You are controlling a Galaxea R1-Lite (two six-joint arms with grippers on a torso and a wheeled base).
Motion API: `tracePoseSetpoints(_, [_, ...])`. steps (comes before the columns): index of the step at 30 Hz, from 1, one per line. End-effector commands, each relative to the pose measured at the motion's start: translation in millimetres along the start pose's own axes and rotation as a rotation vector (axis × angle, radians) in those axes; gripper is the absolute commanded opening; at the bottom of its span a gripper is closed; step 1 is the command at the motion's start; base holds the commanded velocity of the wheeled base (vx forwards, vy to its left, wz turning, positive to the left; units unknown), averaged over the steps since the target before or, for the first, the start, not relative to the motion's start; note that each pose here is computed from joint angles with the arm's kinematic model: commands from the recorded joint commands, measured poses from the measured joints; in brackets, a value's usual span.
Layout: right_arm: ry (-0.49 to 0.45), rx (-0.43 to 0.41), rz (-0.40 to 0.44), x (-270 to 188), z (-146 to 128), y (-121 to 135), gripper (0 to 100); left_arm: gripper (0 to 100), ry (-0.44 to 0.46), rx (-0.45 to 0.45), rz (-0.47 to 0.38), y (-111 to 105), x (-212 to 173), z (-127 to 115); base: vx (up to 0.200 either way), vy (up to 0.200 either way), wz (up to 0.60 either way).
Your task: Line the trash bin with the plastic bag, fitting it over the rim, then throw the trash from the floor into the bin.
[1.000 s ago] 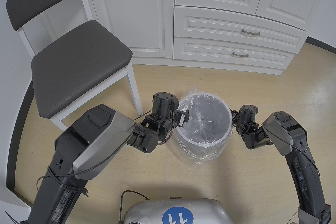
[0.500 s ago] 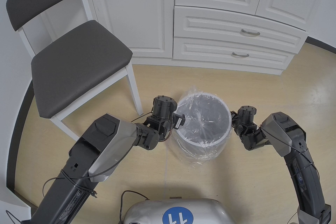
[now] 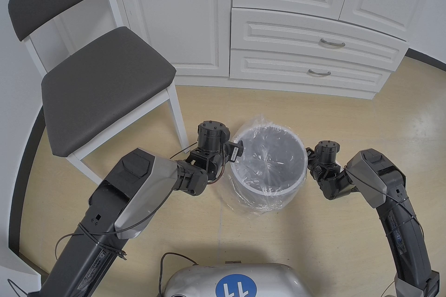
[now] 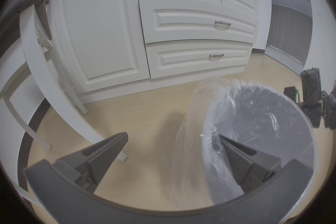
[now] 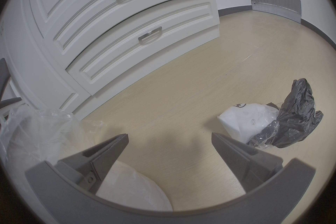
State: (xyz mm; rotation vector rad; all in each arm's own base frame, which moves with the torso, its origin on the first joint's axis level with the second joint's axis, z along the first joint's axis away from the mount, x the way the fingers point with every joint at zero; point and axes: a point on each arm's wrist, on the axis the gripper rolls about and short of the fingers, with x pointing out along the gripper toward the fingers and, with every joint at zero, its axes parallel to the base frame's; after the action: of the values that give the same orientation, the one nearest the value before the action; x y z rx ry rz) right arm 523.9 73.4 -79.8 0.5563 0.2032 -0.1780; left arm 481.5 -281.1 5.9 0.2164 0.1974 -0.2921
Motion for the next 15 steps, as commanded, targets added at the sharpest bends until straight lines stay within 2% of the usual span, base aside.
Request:
tracePoseSetpoints(1, [0.002,-0.002,-0.001,-0.1,-0.6,-0.2,100,100,-0.031,-0.036,0.000,1.2,-5.3,18.0,0.000,0.000,0.00])
tracePoseSetpoints(9, [0.003,-0.002,0.000,-0.1,-0.6,-0.2,100,100,-0.056,-0.110,-0.003,5.9,-14.0,43.3,0.000,0.000,0.00])
tracePoseSetpoints(15, [0.008,-0.005,0.000,0.0,-1.6,-0.8,100,100,0.021,-0.088,-0.021,6.7,-24.3,29.7,0.000,0.000,0.00])
